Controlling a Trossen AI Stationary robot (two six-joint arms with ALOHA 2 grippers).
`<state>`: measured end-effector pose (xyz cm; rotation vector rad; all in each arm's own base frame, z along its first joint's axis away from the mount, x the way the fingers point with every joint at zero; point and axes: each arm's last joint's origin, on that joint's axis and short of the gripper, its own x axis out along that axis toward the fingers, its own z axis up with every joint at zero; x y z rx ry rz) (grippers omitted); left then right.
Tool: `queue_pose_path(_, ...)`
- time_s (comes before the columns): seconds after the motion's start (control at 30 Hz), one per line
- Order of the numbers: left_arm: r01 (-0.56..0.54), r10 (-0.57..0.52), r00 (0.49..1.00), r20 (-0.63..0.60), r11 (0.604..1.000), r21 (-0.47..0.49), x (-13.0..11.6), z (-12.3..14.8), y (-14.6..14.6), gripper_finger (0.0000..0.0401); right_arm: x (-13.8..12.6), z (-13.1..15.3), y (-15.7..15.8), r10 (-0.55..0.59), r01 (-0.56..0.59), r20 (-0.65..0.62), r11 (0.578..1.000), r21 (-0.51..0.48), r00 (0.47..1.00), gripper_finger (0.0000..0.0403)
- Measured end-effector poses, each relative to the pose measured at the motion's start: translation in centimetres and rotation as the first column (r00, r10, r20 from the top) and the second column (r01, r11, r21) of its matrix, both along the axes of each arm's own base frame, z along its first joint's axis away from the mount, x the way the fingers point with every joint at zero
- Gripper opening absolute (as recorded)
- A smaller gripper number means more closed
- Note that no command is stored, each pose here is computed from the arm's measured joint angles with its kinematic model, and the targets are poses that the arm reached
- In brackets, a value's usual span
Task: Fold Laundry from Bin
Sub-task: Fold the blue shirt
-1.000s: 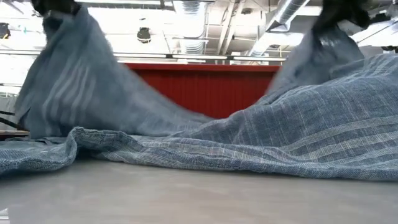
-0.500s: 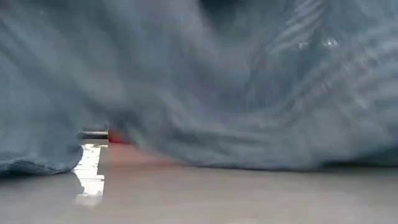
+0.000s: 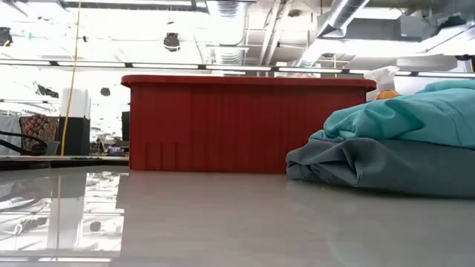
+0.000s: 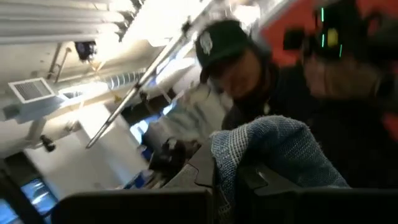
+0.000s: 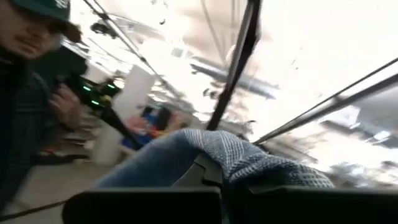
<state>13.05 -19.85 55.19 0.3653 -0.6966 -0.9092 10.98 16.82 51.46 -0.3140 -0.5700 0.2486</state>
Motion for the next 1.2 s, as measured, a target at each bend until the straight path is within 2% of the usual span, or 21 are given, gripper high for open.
queue_pose_path(0.1, -0.102, 0.097, 0.994, 0.058, 0.991, 0.086, -0.1, 2.0, -0.7, 0.0, -0.2, 0.4, 0.0, -0.078, 0.078, 0.048, 0.997, -0.011, 0.996, 0.0019)
queue_pose_path(0.2, -0.233, 0.224, 0.97, 0.095, 0.968, 0.096, -0.7, 4.4, -0.1, 0.0, -0.2, 1.1, -0.7, -0.136, 0.136, 0.032, 0.991, 0.019, 0.99, 0.0019)
queue_pose_path(0.27, -0.326, 0.322, 0.945, 0.054, 0.94, 0.096, -1.0, 5.3, 0.6, 0.0, -0.1, 1.4, -1.2, -0.194, 0.195, -0.014, 0.979, 0.061, 0.981, 0.0019)
queue_pose_path(0.37, -0.475, 0.483, 0.871, -0.085, 0.874, 0.099, -0.9, 5.5, 1.5, 0.0, 0.6, 1.2, -2.1, -0.321, 0.342, -0.153, 0.929, 0.142, 0.935, 0.0019)
queue_pose_path(0.47, -0.621, 0.634, 0.751, -0.183, 0.773, 0.13, 0.1, 4.9, 2.4, 0.0, 1.9, 0.4, -2.6, -0.421, 0.467, -0.259, 0.871, 0.152, 0.87, 0.0019)
queue_pose_path(0.53, -0.655, 0.678, 0.703, -0.214, 0.735, 0.176, 0.7, 4.3, 2.9, 0.0, 2.8, -0.3, -2.6, -0.436, 0.483, -0.28, 0.866, 0.129, 0.855, 0.0019)
queue_pose_path(0.63, -0.666, 0.701, 0.663, -0.262, 0.712, 0.221, 1.6, 3.6, 3.3, 0.0, 4.0, -1.1, -2.5, -0.42, 0.47, -0.298, 0.875, 0.117, 0.857, 0.0021)
queue_pose_path(0.73, -0.678, 0.713, 0.63, -0.307, 0.698, 0.23, 2.3, 3.2, 3.9, 0.0, 4.4, -1.1, -2.9, -0.413, 0.47, -0.303, 0.87, 0.147, 0.859, 0.002)
queue_pose_path(0.8, -0.655, 0.685, 0.65, -0.329, 0.725, 0.214, 2.2, 3.2, 4.0, 0.0, 4.3, -0.9, -2.9, -0.38, 0.437, -0.289, 0.884, 0.165, 0.879, 0.002)
queue_pose_path(0.83, -0.618, 0.646, 0.686, -0.335, 0.76, 0.199, 2.1, 3.4, 4.0, 0.0, 4.3, -0.9, -2.8, -0.349, 0.403, -0.277, 0.899, 0.169, 0.895, 0.002)
queue_pose_path(0.93, -0.415, 0.434, 0.848, -0.305, 0.901, 0.129, 1.6, 4.1, 3.4, 0.0, 3.9, -0.7, -1.8, -0.221, 0.26, -0.23, 0.953, 0.156, 0.948, 0.002)
queue_pose_path(1.0, -0.26, 0.282, 0.924, -0.257, 0.959, 0.114, 0.8, 4.5, 2.7, 0.0, 3.6, -0.4, -1.1, -0.141, 0.171, -0.197, 0.974, 0.146, 0.97, 0.002)
queue_pose_path(1.07, -0.169, 0.191, 0.959, -0.207, 0.979, 0.117, 0.2, 4.7, 2.1, 0.0, 3.3, 0.0, -0.4, -0.082, 0.106, -0.172, 0.985, 0.135, 0.982, 0.002)
queue_pose_path(1.2, -0.096, 0.118, 0.981, -0.156, 0.986, 0.138, -0.9, 4.6, 0.8, 0.0, 2.7, 0.5, 1.8, 0.015, -0.004, -0.139, 0.997, 0.083, 0.99, 0.002)
